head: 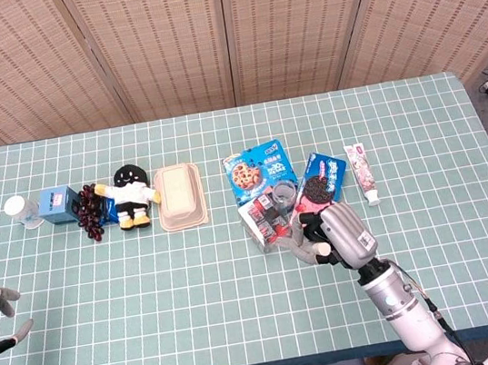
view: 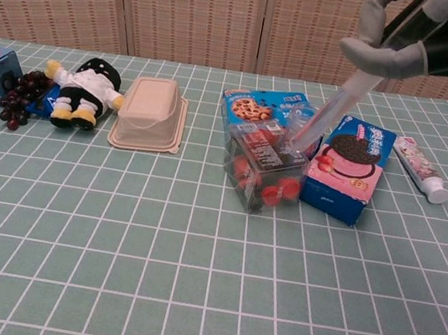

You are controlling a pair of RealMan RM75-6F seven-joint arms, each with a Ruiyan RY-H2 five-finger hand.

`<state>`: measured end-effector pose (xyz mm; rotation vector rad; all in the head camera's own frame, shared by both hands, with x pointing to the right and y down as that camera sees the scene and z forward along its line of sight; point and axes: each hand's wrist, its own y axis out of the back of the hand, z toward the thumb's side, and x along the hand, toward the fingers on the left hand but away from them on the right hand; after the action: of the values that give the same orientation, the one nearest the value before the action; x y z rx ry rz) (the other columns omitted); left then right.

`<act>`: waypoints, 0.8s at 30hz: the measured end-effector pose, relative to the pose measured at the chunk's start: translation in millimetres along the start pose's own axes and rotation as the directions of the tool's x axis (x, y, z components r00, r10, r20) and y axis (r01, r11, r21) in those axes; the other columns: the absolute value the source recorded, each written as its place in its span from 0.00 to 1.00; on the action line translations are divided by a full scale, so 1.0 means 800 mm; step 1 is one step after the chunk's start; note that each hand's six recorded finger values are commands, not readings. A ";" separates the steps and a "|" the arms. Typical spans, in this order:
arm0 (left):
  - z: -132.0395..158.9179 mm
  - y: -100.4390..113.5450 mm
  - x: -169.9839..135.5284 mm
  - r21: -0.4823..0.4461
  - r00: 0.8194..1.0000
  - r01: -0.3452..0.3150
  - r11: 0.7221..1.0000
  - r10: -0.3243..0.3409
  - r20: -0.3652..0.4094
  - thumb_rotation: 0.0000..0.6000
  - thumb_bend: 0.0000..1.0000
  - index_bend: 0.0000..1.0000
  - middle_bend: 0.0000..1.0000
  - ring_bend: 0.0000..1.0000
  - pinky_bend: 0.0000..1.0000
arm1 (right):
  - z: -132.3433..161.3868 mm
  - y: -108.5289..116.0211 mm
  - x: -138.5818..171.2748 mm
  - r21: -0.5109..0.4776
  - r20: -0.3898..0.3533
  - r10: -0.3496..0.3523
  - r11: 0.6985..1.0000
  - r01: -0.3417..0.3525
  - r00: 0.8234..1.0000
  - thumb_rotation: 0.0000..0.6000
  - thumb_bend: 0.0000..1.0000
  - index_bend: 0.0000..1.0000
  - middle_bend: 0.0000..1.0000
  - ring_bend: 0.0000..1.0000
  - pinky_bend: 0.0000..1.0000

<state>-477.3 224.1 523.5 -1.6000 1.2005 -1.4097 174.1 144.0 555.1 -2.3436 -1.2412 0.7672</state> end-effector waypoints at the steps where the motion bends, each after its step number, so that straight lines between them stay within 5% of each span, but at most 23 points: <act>1: 0.000 0.001 0.000 0.004 1.000 -0.008 1.000 0.008 0.000 1.00 0.14 0.65 0.81 0.65 0.81 | 0.001 0.000 0.000 -0.040 -0.004 0.000 0.999 0.000 1.000 1.00 0.61 0.85 1.00 1.00 1.00; 8: 0.001 0.001 -0.001 0.023 1.000 -0.025 0.999 0.025 -0.001 1.00 0.14 0.66 0.86 0.67 0.85 | 0.001 0.002 0.001 -0.053 -0.022 -0.015 0.998 0.014 1.000 1.00 0.61 0.85 1.00 1.00 1.00; 13: 0.003 -0.001 -0.002 0.023 1.000 -0.006 1.000 0.006 0.022 1.00 0.14 0.61 0.80 0.60 0.78 | -0.006 0.008 0.000 0.110 -0.021 -0.066 0.992 0.068 0.998 1.00 0.62 0.85 1.00 1.00 1.00; 19: 0.002 -0.003 -0.002 0.028 1.000 0.003 1.000 -0.004 0.023 1.00 0.14 0.58 0.78 0.58 0.76 | -0.011 0.011 0.000 0.302 -0.008 -0.119 0.946 0.115 0.993 1.00 0.62 0.85 1.00 1.00 1.00; 24: 0.002 -0.002 -0.002 0.025 1.000 0.003 1.000 -0.004 0.022 1.00 0.14 0.58 0.77 0.57 0.75 | -0.011 0.008 0.000 0.230 0.003 -0.118 0.966 0.114 0.993 1.00 0.62 0.85 1.00 1.00 1.00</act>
<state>-475.7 225.8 524.5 -1.5970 1.1638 -1.4007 183.8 139.6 558.7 -2.0649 -1.2141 0.8443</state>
